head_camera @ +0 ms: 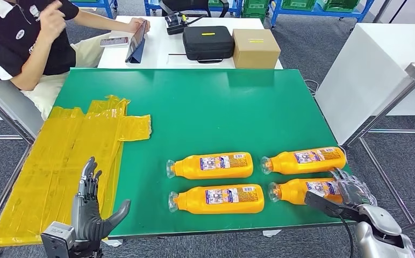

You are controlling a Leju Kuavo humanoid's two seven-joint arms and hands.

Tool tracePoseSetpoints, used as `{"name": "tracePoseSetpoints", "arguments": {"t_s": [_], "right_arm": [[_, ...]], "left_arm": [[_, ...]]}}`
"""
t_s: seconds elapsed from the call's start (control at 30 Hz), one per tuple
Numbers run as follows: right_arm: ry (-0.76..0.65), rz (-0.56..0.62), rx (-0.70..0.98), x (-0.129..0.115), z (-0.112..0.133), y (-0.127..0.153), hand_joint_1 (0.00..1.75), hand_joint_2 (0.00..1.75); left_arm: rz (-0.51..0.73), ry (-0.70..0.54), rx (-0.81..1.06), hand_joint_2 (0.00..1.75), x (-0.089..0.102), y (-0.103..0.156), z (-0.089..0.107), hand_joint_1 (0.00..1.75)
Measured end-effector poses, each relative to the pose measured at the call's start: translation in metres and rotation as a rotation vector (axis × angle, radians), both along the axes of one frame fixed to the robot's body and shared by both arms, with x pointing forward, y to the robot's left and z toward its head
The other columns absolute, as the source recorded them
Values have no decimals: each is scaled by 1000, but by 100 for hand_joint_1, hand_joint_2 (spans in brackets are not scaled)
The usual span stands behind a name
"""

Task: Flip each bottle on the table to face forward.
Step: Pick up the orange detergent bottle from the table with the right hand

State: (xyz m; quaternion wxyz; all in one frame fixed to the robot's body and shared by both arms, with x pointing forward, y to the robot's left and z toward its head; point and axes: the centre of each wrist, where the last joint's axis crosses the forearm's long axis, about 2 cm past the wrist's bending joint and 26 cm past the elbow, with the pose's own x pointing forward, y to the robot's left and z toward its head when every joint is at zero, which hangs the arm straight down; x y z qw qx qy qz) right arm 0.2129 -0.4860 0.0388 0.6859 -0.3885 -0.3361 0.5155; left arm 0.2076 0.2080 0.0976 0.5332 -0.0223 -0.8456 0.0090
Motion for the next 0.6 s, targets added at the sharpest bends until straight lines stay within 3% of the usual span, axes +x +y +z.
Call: {"name": "tracePoseSetpoints", "arguments": {"t_s": [0.1,0.2,0.33,0.6], "right_arm": [[46,10,6,8,-1,-5,45,175],[79,32,5,14,-1,-10,45,175],[110,44,-7,16,-3,-16,169,175],[148,57,-10,21,-3,-21,175,175]], "left_arm": [[4,-2,0,175,1,0,1,0],[13,-5,-2,175,2,0,2,0],[16,-7,-5,175,3,0,3,0],[22,-3,-16,175,3,0,3,0]]}}
